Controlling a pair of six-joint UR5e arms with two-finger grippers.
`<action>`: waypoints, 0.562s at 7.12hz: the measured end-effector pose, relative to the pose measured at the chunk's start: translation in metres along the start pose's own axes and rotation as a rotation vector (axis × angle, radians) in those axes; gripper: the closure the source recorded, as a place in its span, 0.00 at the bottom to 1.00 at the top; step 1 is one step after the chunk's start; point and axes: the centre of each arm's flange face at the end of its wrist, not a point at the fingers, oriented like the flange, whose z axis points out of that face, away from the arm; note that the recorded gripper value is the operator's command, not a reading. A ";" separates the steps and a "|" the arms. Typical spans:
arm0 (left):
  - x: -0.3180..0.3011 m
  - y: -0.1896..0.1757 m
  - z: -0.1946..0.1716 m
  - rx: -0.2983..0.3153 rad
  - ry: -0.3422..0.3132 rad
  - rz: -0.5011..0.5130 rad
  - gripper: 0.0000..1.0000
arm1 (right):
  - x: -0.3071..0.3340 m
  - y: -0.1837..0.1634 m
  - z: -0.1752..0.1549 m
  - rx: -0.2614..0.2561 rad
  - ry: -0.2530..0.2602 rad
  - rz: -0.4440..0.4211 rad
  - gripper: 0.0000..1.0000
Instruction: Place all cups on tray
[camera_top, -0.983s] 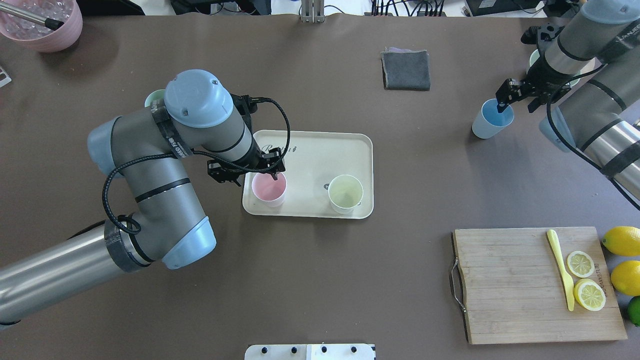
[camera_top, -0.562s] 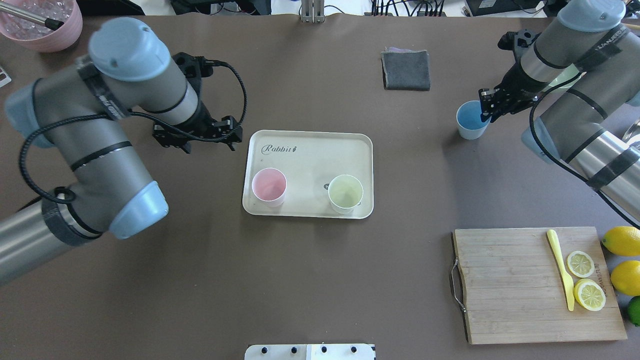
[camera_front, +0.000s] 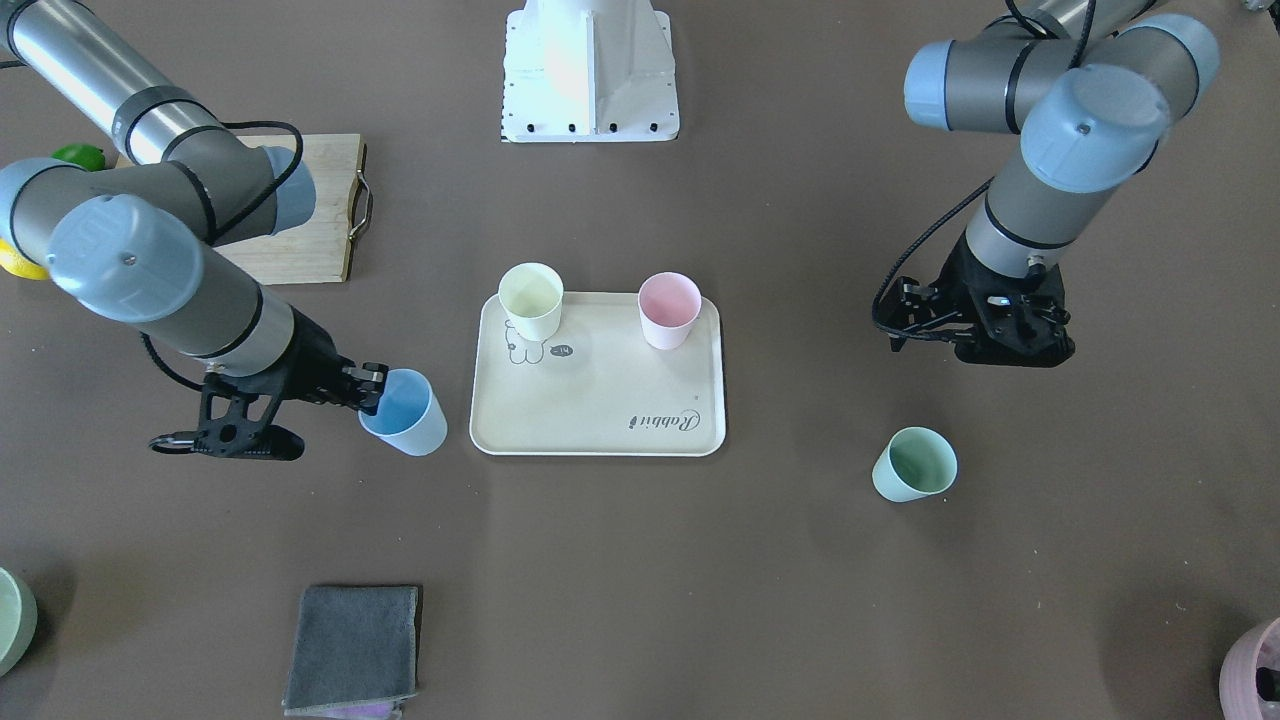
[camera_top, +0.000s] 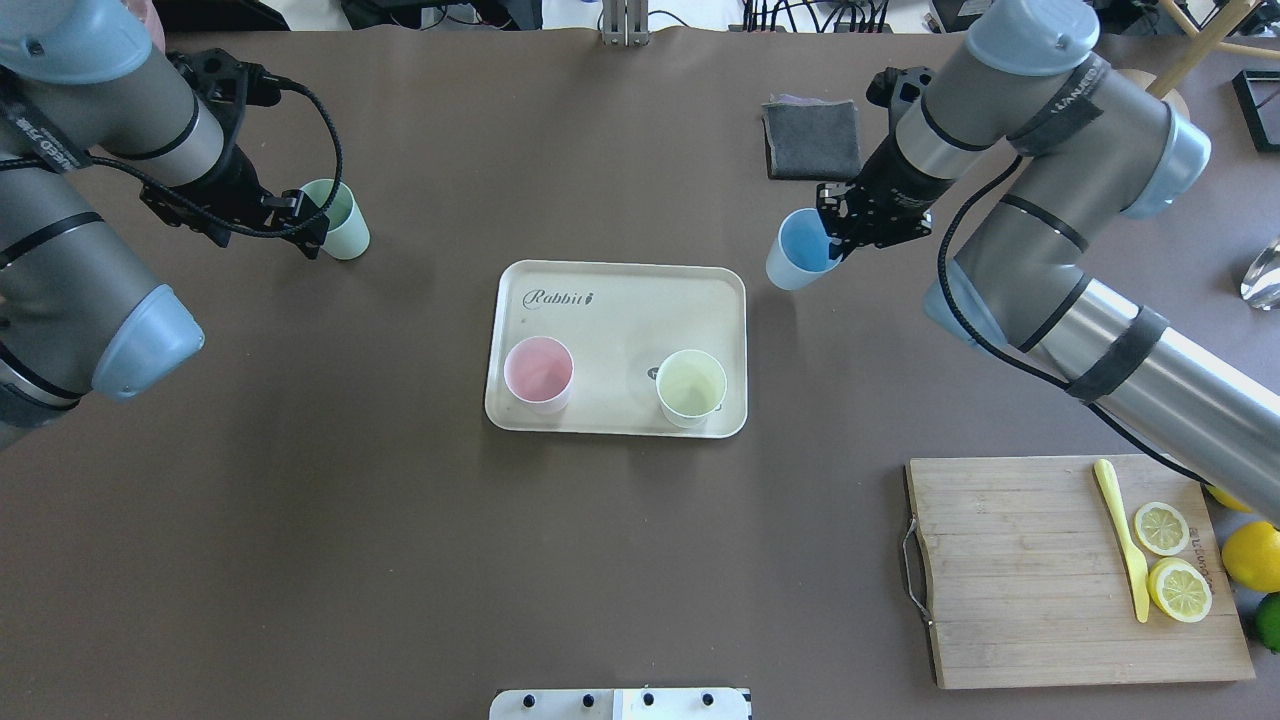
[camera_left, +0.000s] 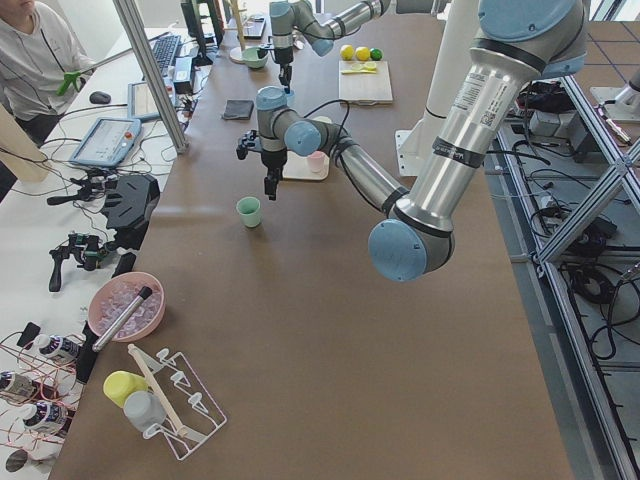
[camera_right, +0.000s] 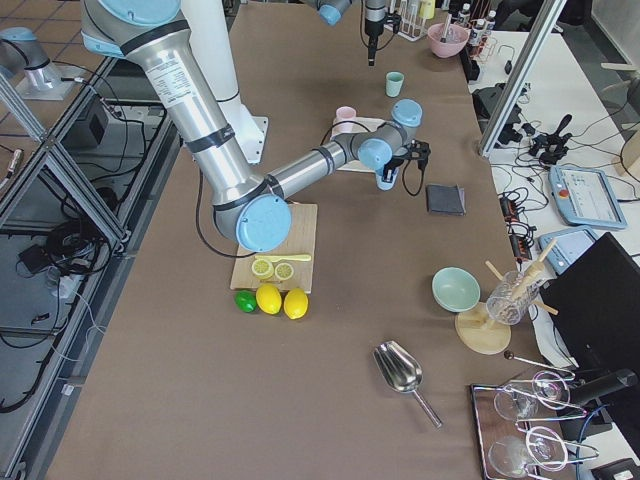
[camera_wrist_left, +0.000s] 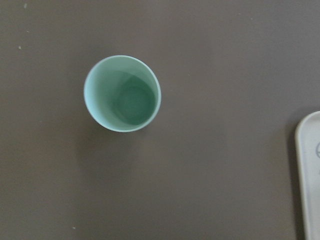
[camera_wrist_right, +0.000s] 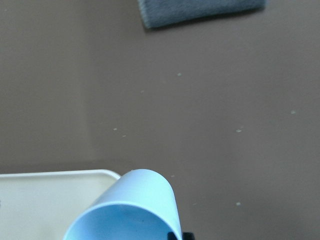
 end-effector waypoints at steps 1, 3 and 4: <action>-0.015 -0.016 0.012 0.000 -0.002 -0.004 0.03 | -0.038 0.017 0.007 -0.004 -0.016 0.023 1.00; -0.023 -0.051 0.028 -0.003 0.005 -0.025 0.03 | -0.086 0.050 0.027 -0.007 -0.025 0.045 1.00; -0.022 -0.066 0.032 -0.004 0.004 -0.033 0.03 | -0.096 0.060 0.038 0.003 -0.014 0.045 1.00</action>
